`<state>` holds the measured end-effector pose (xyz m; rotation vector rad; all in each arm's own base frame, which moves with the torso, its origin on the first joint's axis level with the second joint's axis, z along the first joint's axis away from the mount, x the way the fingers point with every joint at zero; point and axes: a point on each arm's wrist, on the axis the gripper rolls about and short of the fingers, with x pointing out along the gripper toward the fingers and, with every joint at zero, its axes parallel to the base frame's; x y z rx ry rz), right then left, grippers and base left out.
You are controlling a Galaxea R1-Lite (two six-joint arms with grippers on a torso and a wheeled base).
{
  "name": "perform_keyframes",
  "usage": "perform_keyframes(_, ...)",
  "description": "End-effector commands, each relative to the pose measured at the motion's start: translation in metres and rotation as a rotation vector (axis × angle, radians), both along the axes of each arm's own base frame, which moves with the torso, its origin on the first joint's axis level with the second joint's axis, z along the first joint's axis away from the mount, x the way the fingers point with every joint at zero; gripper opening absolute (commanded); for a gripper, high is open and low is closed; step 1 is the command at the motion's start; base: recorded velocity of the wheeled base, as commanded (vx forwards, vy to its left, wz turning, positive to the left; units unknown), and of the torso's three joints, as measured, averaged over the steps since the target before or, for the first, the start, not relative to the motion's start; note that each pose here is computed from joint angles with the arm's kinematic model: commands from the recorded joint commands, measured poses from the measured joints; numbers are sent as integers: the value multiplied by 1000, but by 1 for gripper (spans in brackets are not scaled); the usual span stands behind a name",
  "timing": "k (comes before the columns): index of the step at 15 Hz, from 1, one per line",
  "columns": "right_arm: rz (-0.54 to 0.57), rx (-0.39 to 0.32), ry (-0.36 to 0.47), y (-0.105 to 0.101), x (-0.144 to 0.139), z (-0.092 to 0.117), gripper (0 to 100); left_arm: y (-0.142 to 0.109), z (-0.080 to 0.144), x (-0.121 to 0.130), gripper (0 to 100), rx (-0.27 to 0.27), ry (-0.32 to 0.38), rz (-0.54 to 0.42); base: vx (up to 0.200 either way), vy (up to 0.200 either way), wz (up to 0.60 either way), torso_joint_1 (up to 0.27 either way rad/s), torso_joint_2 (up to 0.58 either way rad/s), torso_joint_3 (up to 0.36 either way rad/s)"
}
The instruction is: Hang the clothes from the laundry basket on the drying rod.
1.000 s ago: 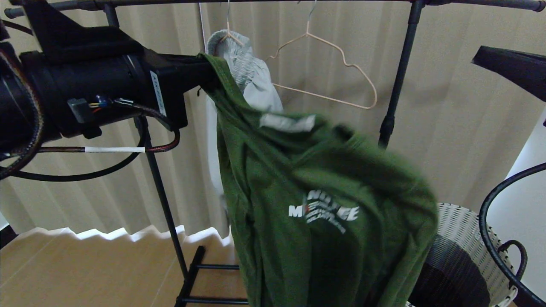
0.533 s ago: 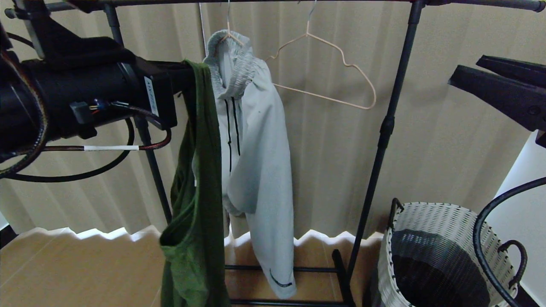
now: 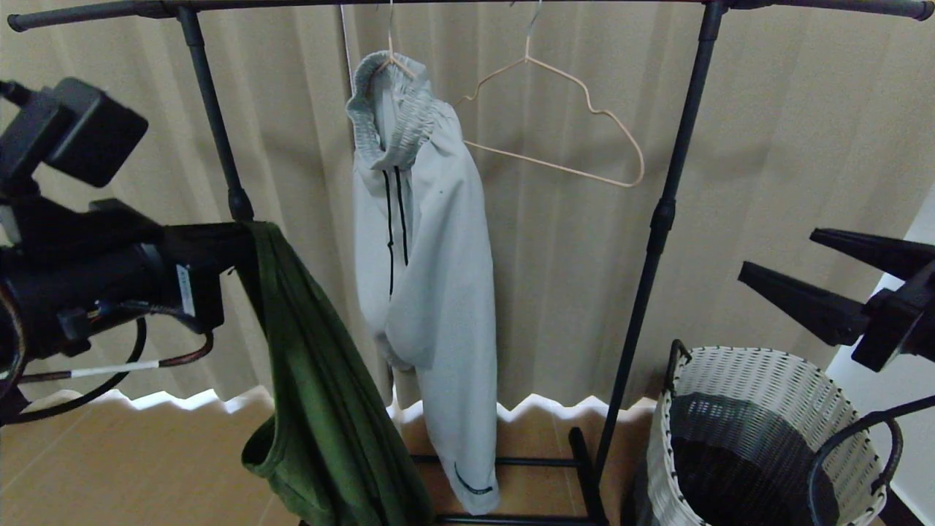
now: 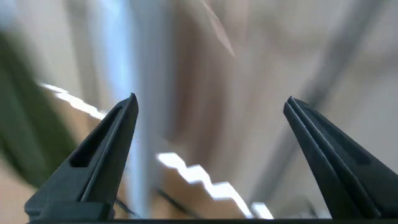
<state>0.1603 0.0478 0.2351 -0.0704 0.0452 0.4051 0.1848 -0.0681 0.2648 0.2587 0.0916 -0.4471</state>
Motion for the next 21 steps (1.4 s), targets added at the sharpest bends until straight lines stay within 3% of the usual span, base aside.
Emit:
perform_keyframes(1, -79, -24, 65, -8, -11, -25, 100, 18, -16, -23, 0, -5, 21, 53, 0, 0, 0, 0, 0, 0)
perform_keyframes(5, -86, -80, 58, -14, -31, -56, 100, 27, -48, -44, 0, -56, 115, 87, 0, 0, 0, 0, 0, 0)
perform_keyframes(9, -82, -122, 93, -14, -31, -69, 100, 31, -81, -52, 0, -94, 98, 47, 0, 0, 0, 0, 0, 0)
perform_keyframes(12, -114, -122, 101, -19, -31, -71, 100, 40, -77, -55, 0, -104, 62, 101, 0, 0, 0, 0, 0, 0)
perform_keyframes(16, -186, -116, 108, -28, -29, -71, 100, 42, -72, -63, 0, -110, 23, 103, 0, 0, 0, 0, 0, 0)
perform_keyframes(21, -196, -114, 112, -30, -30, -73, 100, 43, -74, -66, 0, -110, 24, 111, 0, 0, 0, 0, 0, 0)
